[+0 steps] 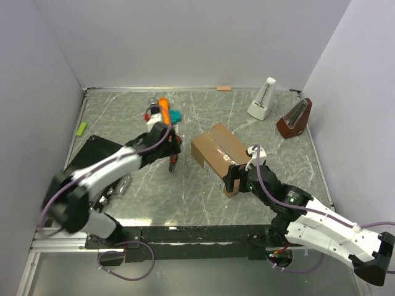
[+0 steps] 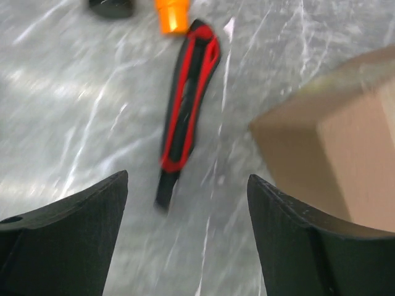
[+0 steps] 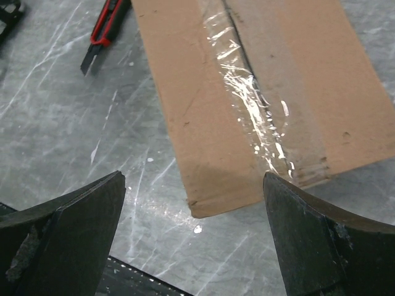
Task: Unpack the express box
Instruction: Pick up the knife from the center of the board.
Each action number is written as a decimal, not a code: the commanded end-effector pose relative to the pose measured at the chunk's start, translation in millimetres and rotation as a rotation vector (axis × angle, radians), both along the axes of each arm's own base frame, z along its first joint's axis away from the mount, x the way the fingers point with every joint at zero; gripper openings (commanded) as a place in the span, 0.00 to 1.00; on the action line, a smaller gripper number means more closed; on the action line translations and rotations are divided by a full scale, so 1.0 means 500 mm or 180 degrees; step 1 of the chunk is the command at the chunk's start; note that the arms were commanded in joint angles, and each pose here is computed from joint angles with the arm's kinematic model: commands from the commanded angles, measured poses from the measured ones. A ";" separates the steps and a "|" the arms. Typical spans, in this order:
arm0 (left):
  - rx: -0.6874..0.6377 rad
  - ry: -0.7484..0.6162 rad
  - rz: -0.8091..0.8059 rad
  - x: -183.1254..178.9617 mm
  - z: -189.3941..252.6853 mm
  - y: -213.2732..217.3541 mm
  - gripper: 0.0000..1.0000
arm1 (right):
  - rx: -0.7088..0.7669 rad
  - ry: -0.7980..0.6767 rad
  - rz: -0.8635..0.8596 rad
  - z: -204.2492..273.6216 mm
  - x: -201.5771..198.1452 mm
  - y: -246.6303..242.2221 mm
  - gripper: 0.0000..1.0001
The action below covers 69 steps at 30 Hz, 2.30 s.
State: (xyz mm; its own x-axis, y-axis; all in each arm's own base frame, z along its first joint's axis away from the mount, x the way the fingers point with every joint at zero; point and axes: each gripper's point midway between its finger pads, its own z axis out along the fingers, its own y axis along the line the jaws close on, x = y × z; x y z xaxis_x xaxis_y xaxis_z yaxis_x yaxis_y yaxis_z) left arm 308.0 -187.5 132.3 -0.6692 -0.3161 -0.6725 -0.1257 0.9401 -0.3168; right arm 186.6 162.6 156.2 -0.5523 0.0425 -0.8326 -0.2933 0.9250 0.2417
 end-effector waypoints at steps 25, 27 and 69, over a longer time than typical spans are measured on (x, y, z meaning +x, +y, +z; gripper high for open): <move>0.0760 0.0660 -0.0440 0.130 -0.218 -0.048 0.63 | 0.0239 -0.0063 0.0191 0.029 -0.003 0.032 0.99; 0.0804 0.0679 -0.0437 0.123 -0.222 -0.041 0.58 | 0.0216 -0.0076 0.0182 0.032 -0.002 0.029 0.99; -0.0587 -0.1609 -0.1848 -0.220 0.247 -0.078 0.01 | 0.1580 -0.0012 0.1361 0.338 -0.020 0.275 0.99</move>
